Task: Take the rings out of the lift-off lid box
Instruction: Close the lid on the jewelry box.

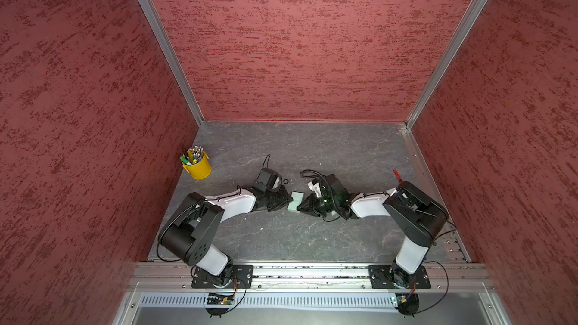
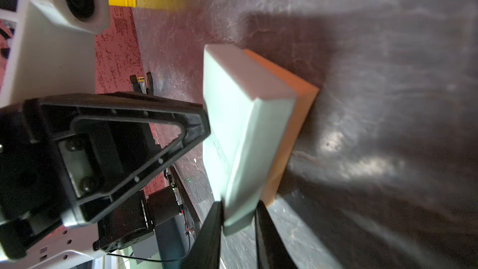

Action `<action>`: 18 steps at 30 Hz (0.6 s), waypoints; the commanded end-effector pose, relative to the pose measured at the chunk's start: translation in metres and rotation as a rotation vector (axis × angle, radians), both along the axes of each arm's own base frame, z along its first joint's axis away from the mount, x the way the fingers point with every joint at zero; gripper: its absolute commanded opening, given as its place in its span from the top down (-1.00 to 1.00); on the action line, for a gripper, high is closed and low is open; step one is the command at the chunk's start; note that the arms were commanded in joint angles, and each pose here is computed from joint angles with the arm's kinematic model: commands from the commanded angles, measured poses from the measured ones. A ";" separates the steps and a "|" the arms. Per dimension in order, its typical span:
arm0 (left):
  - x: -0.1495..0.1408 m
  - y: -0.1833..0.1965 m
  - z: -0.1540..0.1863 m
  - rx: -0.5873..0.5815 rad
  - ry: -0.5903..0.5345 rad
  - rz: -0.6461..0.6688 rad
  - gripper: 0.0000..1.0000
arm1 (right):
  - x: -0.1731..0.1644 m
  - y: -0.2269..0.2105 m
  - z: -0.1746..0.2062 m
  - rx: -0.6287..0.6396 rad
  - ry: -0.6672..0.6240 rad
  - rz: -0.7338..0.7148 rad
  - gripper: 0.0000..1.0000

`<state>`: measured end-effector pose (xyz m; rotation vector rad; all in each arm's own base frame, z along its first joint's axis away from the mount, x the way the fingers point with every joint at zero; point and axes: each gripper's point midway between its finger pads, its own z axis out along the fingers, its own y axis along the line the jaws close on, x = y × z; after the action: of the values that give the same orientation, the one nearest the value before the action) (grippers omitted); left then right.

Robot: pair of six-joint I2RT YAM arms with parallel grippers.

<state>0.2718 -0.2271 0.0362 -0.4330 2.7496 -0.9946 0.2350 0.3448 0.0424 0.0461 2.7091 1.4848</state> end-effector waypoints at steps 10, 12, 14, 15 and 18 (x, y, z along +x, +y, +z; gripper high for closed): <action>-0.013 0.007 -0.015 0.063 0.049 -0.021 0.44 | 0.011 -0.004 0.009 -0.086 -0.074 0.023 0.19; -0.013 0.007 -0.015 0.065 0.049 -0.024 0.44 | 0.008 -0.005 0.000 -0.094 -0.047 0.025 0.33; -0.013 0.007 -0.014 0.069 0.048 -0.022 0.44 | 0.003 -0.006 -0.007 -0.096 -0.021 0.029 0.41; -0.013 0.007 -0.014 0.069 0.049 -0.023 0.44 | 0.001 -0.007 -0.010 -0.097 -0.012 0.030 0.42; -0.012 0.007 -0.014 0.072 0.051 -0.027 0.44 | -0.005 -0.014 -0.021 -0.128 0.014 0.030 0.44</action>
<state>0.2713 -0.2270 0.0362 -0.4184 2.7573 -0.9781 0.2395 0.3423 0.0428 -0.0363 2.7436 1.3797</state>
